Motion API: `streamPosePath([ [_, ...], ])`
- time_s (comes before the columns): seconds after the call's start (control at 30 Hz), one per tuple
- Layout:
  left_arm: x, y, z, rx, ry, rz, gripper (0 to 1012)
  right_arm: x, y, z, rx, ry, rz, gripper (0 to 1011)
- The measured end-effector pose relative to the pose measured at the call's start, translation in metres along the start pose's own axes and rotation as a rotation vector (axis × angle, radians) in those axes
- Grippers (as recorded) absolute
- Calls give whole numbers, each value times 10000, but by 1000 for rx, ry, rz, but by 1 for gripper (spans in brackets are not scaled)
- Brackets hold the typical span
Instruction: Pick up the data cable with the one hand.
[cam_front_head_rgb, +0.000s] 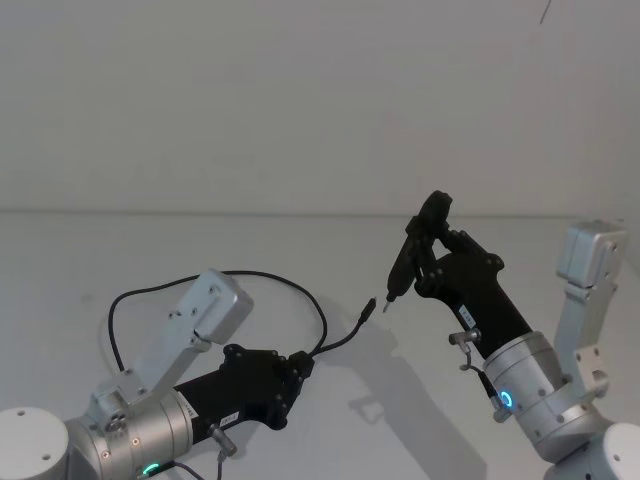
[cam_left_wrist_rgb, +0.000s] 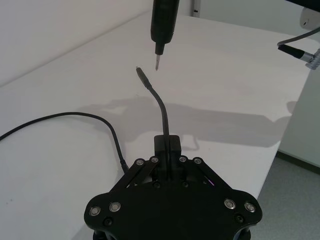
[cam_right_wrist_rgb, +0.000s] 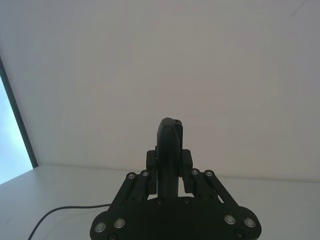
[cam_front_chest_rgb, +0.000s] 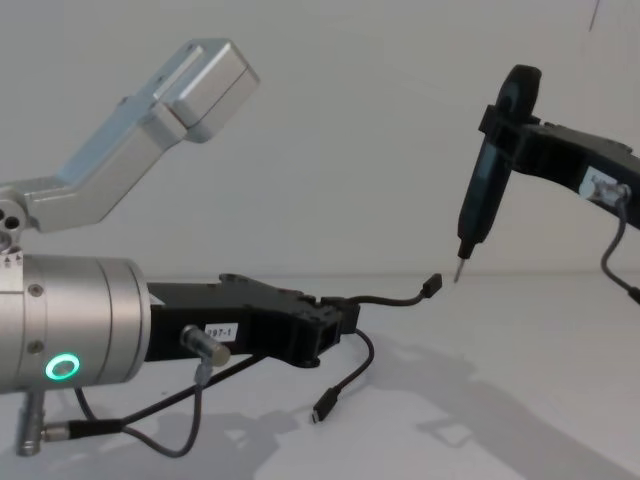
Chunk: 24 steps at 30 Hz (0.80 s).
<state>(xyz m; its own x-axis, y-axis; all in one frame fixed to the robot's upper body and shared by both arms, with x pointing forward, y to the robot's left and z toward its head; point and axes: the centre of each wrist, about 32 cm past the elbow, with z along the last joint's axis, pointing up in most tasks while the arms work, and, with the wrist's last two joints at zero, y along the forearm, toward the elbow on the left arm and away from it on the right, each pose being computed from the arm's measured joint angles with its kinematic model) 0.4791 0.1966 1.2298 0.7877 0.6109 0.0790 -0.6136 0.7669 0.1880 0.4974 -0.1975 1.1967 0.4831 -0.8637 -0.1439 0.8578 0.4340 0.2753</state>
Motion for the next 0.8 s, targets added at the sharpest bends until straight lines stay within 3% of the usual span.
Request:
streamPosePath([
  [0.8, 0, 0, 0, 0, 0, 0, 39, 117, 164, -200, 9, -19, 26, 279],
])
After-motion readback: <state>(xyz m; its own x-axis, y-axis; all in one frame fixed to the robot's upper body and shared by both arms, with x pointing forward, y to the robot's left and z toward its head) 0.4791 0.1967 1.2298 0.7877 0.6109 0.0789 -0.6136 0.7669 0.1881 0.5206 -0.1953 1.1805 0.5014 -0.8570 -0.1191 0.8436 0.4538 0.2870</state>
